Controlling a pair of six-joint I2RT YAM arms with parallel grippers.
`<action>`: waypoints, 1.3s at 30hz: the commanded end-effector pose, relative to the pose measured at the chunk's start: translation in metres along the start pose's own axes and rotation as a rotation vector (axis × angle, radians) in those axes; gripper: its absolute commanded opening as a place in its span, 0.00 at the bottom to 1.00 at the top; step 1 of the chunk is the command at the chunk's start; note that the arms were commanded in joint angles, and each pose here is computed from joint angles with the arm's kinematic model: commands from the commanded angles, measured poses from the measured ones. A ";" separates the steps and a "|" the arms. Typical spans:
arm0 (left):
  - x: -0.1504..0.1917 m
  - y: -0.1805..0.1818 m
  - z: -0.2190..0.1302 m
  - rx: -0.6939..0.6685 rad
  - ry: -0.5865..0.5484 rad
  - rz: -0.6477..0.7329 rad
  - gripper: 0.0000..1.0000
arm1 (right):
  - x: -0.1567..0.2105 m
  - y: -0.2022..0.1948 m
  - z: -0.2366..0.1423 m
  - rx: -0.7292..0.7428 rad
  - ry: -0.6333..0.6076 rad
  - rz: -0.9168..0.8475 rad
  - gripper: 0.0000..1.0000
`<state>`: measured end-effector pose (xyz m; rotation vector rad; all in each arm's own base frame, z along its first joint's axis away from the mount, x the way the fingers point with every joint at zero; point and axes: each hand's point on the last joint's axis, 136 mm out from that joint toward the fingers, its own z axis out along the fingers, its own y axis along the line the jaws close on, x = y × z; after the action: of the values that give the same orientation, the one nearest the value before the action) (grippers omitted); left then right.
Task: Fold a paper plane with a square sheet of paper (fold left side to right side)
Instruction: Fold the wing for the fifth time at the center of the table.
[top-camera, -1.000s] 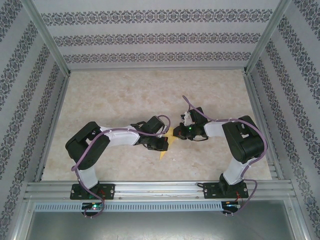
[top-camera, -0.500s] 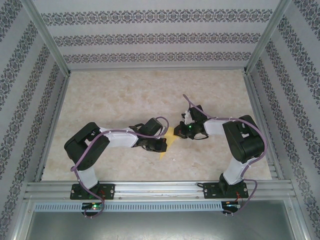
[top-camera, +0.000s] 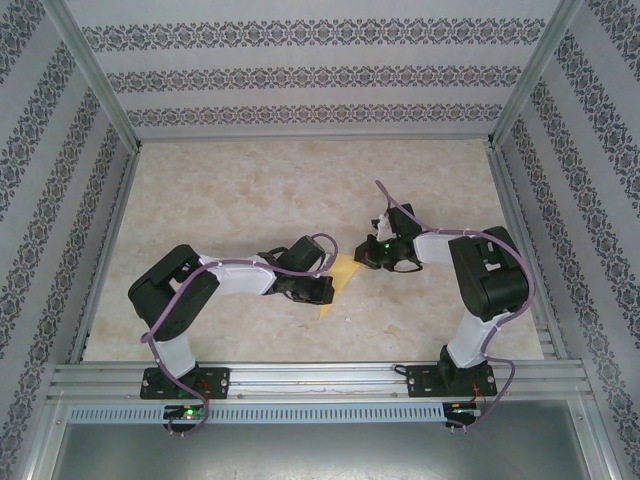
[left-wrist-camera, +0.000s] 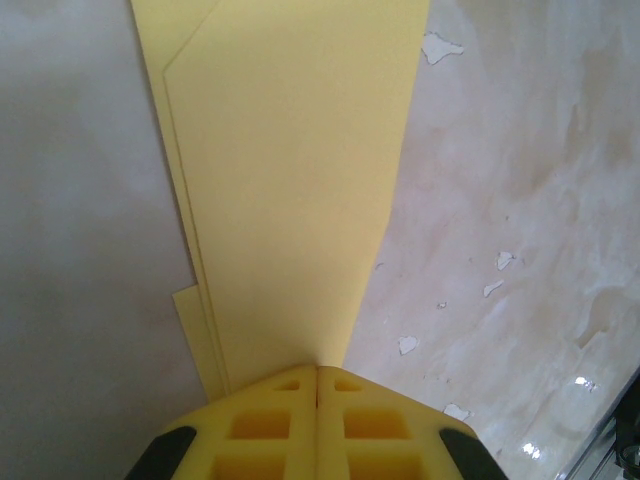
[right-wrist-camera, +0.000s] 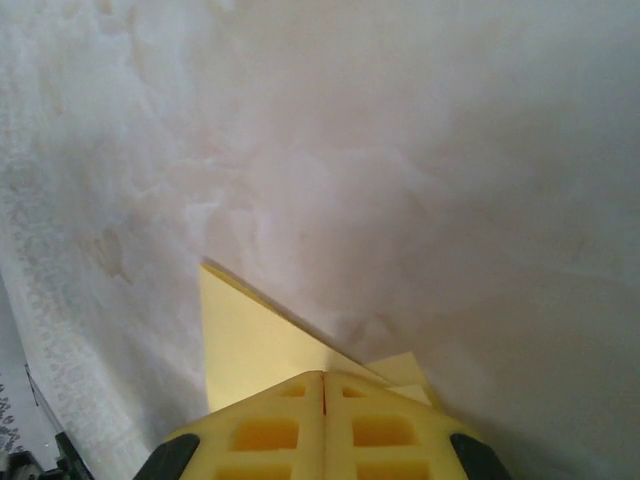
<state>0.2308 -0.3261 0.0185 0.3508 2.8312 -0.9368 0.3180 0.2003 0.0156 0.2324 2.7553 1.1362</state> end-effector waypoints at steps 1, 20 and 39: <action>0.012 0.016 -0.001 -0.052 0.036 -0.032 0.00 | 0.006 -0.017 0.006 0.045 0.019 0.007 0.00; -0.042 -0.053 -0.017 0.129 -0.030 0.087 0.00 | 0.021 -0.048 0.009 0.144 0.040 0.024 0.00; -0.061 -0.039 0.022 0.164 0.002 0.051 0.00 | 0.027 -0.056 0.010 0.172 0.060 0.027 0.00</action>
<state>0.2770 -0.3757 0.0362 0.4071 2.7671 -1.1168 0.3185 0.1991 0.0136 0.1699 2.7367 1.1290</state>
